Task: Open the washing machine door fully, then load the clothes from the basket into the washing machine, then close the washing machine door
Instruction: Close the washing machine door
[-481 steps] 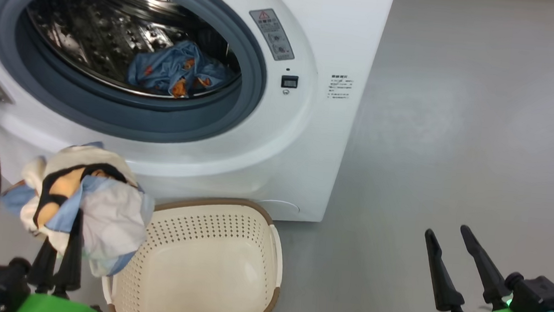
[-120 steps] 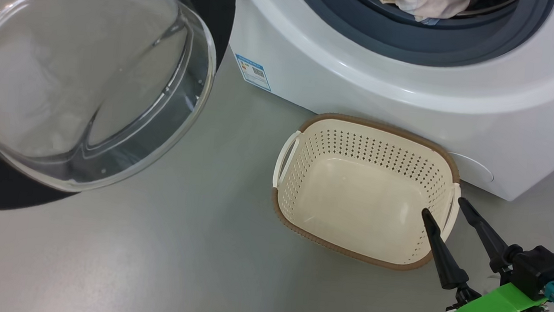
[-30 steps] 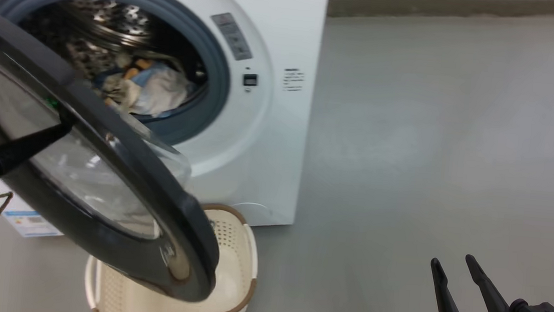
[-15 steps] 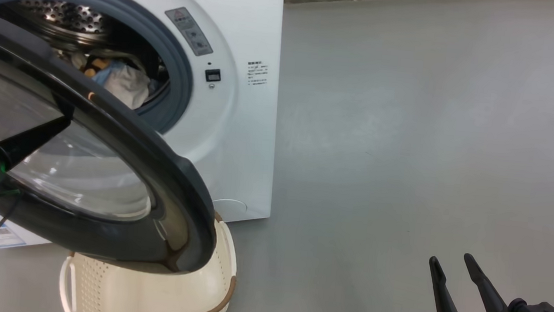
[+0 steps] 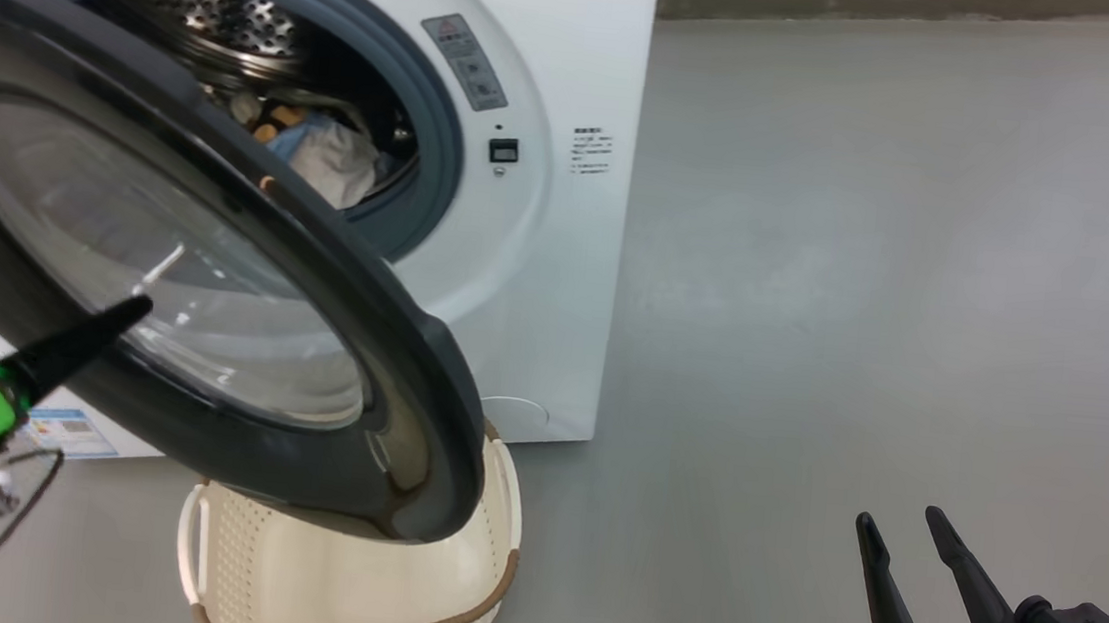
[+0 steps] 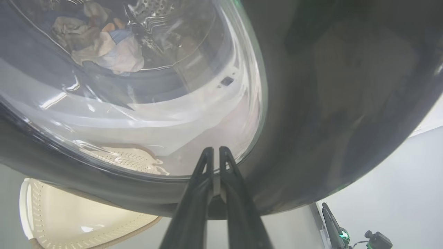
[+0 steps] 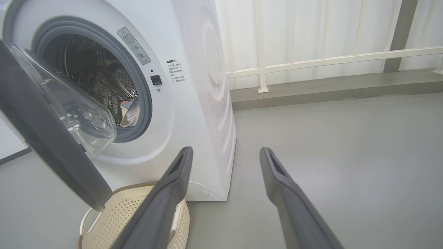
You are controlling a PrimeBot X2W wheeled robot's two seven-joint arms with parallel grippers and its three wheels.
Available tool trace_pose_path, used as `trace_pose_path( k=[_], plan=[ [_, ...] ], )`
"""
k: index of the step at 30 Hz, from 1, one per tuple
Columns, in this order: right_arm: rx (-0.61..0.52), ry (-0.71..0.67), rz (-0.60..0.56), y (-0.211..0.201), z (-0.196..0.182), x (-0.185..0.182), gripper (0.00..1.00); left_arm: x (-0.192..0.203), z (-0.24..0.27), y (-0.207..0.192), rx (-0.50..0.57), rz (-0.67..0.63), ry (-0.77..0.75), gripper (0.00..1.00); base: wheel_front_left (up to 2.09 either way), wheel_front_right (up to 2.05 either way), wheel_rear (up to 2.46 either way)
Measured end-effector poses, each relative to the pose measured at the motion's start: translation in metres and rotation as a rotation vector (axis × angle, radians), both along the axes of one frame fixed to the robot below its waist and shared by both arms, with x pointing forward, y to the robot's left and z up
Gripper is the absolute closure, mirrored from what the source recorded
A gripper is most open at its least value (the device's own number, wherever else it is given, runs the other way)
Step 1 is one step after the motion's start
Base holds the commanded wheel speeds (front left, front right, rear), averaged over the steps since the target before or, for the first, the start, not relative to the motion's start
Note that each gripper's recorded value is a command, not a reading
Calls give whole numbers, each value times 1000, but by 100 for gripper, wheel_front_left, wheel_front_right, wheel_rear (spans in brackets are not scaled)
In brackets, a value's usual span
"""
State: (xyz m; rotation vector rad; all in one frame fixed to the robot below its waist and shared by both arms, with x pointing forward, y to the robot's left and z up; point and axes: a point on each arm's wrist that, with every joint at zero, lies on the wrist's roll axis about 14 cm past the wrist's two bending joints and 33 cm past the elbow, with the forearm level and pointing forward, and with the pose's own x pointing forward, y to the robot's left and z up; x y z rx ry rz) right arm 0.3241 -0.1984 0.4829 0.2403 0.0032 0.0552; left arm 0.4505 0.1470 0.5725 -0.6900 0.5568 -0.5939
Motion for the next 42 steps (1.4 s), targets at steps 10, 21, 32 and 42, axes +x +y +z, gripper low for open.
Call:
trace_pose_path(
  k=[10,21,32,42],
  plan=[
    [-4,-7,67,18,2,10,0,-31,-42,35,-35,144,73,0,0,0,0],
    [-14,-14,120,32,4,17,0,-62,-81,57,-75,325,98,0,0,0,0],
    [-12,-6,169,47,1,21,0,-87,-111,63,-93,471,85,0,0,0,0],
    [-16,-8,203,57,2,25,0,-108,-127,60,-84,562,40,0,0,0,0]
  ],
)
